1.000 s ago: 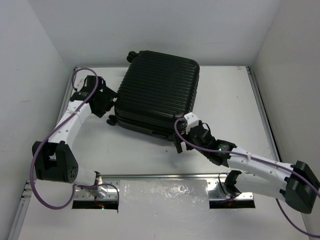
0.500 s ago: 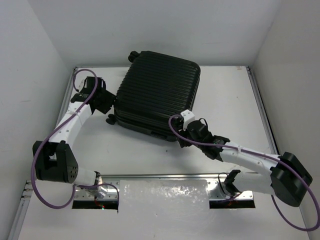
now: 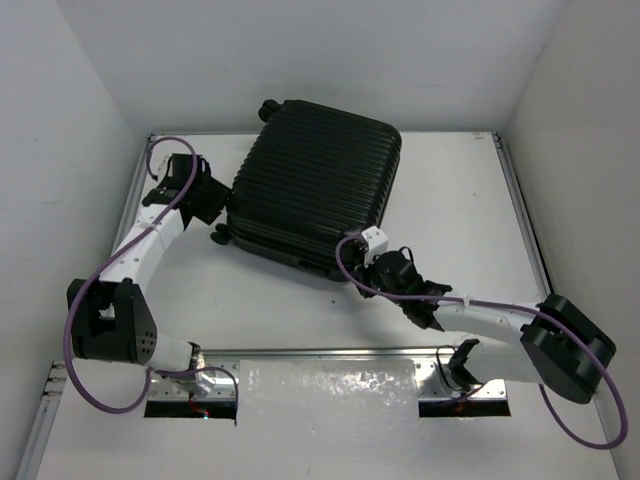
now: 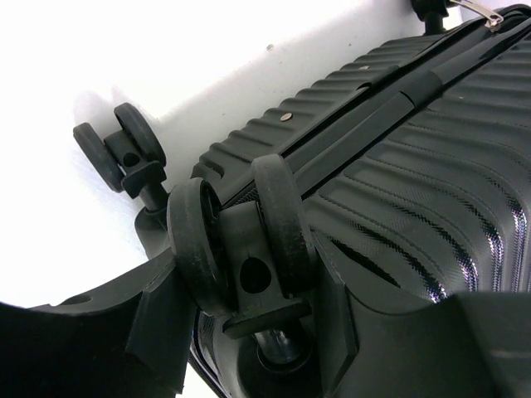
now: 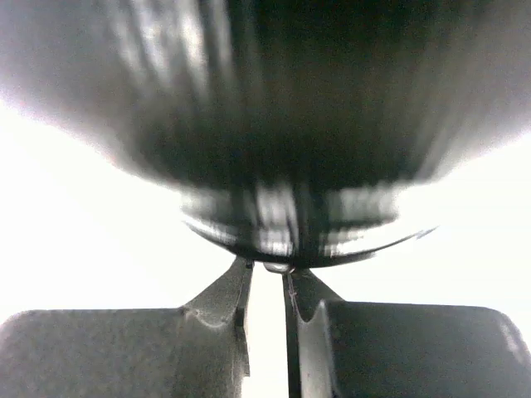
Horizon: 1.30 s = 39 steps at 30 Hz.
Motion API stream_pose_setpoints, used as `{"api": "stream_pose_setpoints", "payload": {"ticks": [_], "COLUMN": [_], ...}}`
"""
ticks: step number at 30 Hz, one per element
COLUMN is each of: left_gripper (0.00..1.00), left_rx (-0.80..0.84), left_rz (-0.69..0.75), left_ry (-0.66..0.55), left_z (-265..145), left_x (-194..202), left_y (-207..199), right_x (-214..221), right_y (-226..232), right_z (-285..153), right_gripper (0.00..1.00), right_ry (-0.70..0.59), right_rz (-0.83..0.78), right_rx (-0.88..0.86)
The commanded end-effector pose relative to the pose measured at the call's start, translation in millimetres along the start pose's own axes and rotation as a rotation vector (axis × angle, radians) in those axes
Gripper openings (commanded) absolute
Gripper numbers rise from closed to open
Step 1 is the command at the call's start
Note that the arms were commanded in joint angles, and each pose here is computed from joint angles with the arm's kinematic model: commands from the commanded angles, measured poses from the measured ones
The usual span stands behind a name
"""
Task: Pack the luggage
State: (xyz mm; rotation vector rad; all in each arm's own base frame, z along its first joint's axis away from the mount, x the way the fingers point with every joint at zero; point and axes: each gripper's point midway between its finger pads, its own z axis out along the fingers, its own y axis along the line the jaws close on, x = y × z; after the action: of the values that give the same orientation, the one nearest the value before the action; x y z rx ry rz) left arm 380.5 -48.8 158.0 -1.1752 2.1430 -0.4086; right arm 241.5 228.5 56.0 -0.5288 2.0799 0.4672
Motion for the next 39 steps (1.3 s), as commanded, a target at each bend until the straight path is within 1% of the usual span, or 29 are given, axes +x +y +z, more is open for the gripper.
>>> {"api": "stream_pose_setpoints", "payload": {"ticks": [1,2,3,4,7,9,10,12,19,21,25,30,31,33,36,39], "left_gripper": [0.0,0.0,0.0,0.0,0.0,0.0,0.0,0.0,0.0,0.0,0.0,0.0,0.0,0.0,0.0,0.0], "left_rx": [0.025,0.023,0.026,0.024,0.047,0.057,0.058,0.053,0.051,0.031,-0.013,-0.045,-0.049,-0.053,-0.08,-0.108], "left_rz": [0.088,0.088,0.09,0.091,0.094,0.096,0.096,0.087,0.06,0.057,0.075,0.071,0.068,0.063,0.056,0.044], "left_ry": [0.092,0.093,0.092,0.093,0.111,0.108,0.102,0.097,0.085,0.064,0.055,0.016,0.008,0.0,-0.02,-0.046], "left_z": [5,6,6,8,7,6,5,6,10,13,20,24,24,26,30,35], "left_x": [24,24,24,25,28,27,25,24,23,20,16,7,6,4,-3,-11], "left_y": [4,5,5,6,2,-1,-2,-2,-1,3,6,9,9,7,6,4], "right_x": [-62,-70,-71,-73,-73,-65,-58,-52,-51,-49,-47,-58,-59,-70,-93,-103], "right_y": [7,8,7,5,-5,-15,-28,-45,-77,-82,-105,-123,-125,-128,-145,-157], "right_z": [-2,-4,-5,-7,-9,-10,-11,-13,-17,-16,-19,-14,-11,-10,-9,-5], "right_gripper": [0.09,0.07,0.01,0.0,0.0,0.0,0.0,0.0,0.0,0.0,0.0,0.0,0.0,0.0,0.0,0.0], "right_ry": [-0.283,-0.319,-0.327,-0.336,-0.347,-0.318,-0.3,-0.273,-0.242,-0.234,-0.212,-0.215,-0.202,-0.209,-0.235,-0.224], "right_rz": [0.086,0.092,0.094,0.097,0.097,0.091,0.09,0.046,-0.003,-0.003,-0.005,0.008,-0.015,-0.041,-0.092,-0.142], "right_rx": [-0.03,-0.036,-0.03,-0.018,0.032,0.087,0.158,0.245,0.36,0.366,0.433,0.427,0.428,0.426,0.446,0.429]}}
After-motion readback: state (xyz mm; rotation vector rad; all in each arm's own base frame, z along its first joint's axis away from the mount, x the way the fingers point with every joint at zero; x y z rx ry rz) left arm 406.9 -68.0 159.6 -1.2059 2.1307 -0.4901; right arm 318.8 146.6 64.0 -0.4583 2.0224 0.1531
